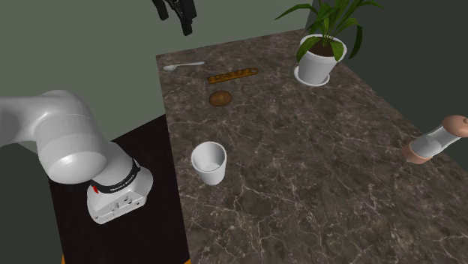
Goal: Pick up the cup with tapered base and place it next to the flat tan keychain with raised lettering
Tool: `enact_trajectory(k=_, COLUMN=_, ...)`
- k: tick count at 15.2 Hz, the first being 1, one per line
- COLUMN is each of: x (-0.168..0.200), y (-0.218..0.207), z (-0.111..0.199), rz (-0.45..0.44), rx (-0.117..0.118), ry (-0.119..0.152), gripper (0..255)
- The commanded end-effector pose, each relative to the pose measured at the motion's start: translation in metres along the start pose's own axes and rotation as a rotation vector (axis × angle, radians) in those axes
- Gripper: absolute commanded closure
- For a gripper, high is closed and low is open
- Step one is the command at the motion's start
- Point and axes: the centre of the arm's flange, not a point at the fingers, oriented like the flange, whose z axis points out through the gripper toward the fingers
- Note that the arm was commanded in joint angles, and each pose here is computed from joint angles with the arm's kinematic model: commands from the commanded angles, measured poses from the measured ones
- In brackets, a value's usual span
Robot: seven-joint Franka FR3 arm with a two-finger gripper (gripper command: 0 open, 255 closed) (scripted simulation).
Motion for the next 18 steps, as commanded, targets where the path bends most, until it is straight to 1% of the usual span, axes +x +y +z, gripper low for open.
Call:
enact_trajectory(k=1, x=0.000, y=0.000, z=0.000, rz=0.000, rx=0.000, ry=0.000, gripper=0)
enact_trajectory(k=18, x=-0.086, y=0.177, z=0.110, rz=0.033, rx=0.013, ry=-0.005, gripper=0)
